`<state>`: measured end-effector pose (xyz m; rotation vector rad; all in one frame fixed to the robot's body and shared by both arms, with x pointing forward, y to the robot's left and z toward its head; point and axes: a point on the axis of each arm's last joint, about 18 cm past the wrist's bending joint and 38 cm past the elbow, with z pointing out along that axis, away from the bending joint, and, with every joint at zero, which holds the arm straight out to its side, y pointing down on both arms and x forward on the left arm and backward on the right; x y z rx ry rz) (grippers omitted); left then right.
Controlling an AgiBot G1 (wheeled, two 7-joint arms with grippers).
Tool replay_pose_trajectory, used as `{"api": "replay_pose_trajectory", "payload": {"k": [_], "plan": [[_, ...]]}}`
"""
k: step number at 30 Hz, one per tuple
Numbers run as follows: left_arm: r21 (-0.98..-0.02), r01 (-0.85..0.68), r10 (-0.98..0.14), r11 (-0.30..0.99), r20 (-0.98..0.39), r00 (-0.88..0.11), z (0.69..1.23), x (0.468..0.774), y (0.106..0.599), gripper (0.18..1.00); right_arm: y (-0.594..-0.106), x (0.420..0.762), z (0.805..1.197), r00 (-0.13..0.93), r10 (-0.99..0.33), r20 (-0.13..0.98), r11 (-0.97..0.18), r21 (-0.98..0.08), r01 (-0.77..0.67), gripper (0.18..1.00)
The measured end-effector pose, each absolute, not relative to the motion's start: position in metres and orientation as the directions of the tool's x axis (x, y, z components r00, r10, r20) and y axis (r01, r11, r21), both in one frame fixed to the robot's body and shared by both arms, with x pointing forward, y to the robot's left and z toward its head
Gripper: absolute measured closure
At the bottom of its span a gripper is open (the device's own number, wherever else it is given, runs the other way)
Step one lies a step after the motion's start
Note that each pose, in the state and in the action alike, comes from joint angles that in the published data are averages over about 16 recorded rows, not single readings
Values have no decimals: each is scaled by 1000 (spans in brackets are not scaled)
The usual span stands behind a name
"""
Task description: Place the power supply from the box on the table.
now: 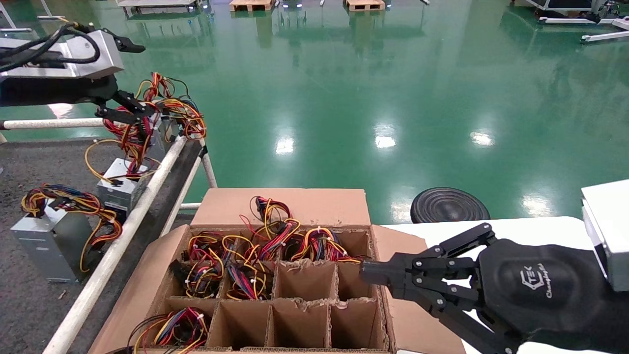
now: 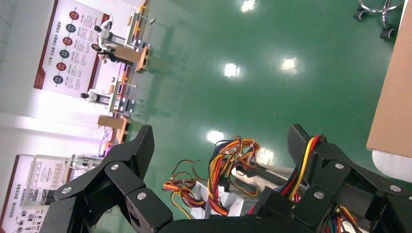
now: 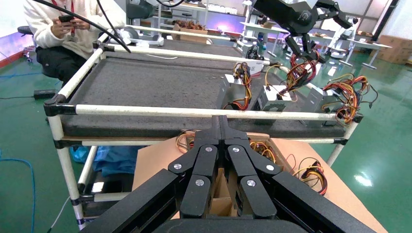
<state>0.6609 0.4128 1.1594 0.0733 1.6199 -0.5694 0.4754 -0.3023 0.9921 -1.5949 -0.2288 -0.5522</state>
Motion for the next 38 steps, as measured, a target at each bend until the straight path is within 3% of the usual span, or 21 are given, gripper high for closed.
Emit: {"api": "replay_pose_trajectory", "payload": {"k": [19, 38], "plan": [[-389, 319, -350, 864, -920, -173, 1136, 660, 440, 184, -302, 475, 992, 861, -179, 477, -112, -879, 464, 985], [-490, 248, -419, 836, -861, -289, 1094, 659, 454, 184, -302, 475, 992, 861, -179, 477, -112, -879, 464, 985]]}}
